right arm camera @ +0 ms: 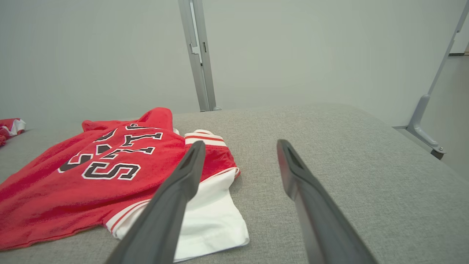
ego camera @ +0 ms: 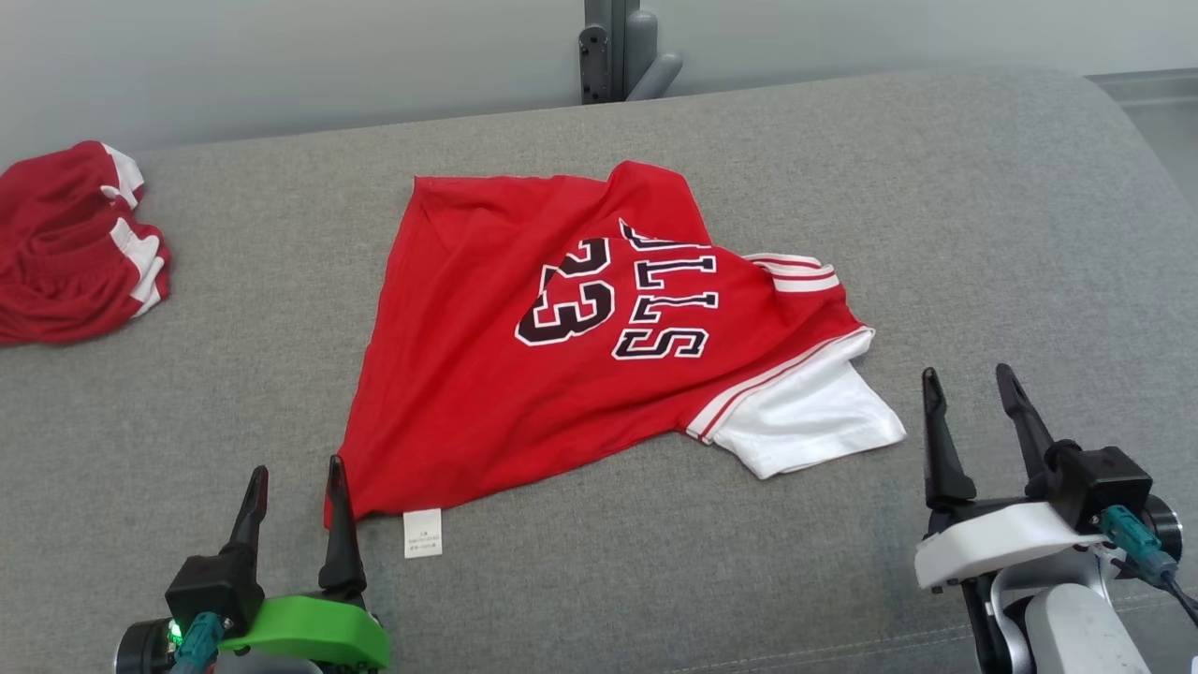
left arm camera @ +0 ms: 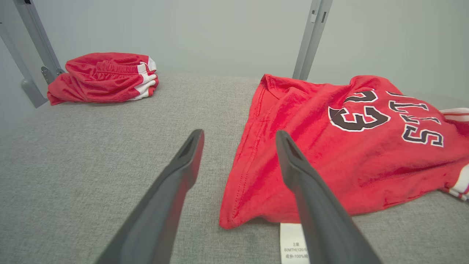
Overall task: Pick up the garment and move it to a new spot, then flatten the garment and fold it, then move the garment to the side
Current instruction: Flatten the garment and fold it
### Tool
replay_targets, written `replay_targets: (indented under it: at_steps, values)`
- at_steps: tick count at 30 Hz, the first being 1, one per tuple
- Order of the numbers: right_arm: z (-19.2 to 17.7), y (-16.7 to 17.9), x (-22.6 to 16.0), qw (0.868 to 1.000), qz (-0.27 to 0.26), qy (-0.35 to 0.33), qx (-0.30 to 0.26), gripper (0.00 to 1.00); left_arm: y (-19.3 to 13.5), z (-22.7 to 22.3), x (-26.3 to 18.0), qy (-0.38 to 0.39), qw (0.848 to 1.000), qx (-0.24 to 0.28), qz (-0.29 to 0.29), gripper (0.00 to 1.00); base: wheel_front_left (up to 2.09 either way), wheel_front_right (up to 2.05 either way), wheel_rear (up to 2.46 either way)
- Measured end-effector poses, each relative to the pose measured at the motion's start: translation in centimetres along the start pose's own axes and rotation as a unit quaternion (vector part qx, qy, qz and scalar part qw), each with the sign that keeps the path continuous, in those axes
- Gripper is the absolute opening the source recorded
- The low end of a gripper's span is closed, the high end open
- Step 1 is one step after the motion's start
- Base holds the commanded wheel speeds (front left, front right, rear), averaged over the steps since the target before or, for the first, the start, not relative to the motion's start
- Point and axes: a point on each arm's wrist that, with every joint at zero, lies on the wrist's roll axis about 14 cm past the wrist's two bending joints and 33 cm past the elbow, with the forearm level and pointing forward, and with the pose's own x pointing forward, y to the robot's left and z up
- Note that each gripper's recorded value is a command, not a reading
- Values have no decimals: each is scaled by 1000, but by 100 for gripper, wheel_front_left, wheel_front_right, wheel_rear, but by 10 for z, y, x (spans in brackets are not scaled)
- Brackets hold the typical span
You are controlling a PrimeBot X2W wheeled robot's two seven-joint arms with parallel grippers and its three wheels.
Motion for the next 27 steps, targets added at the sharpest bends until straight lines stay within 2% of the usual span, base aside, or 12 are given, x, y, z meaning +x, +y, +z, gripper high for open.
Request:
replay_targets:
  at_steps: [8, 27]
  values:
    - [7, 25, -13, 999, 33, -9, 21, 100, -6, 8, -12, -12, 1000, -4, -6, 100, 0, 0, 0]
    - [10, 34, -22, 999, 48, -13, 22, 100, -5, 22, -27, -36, 999, -5, -3, 100, 0, 0, 0]
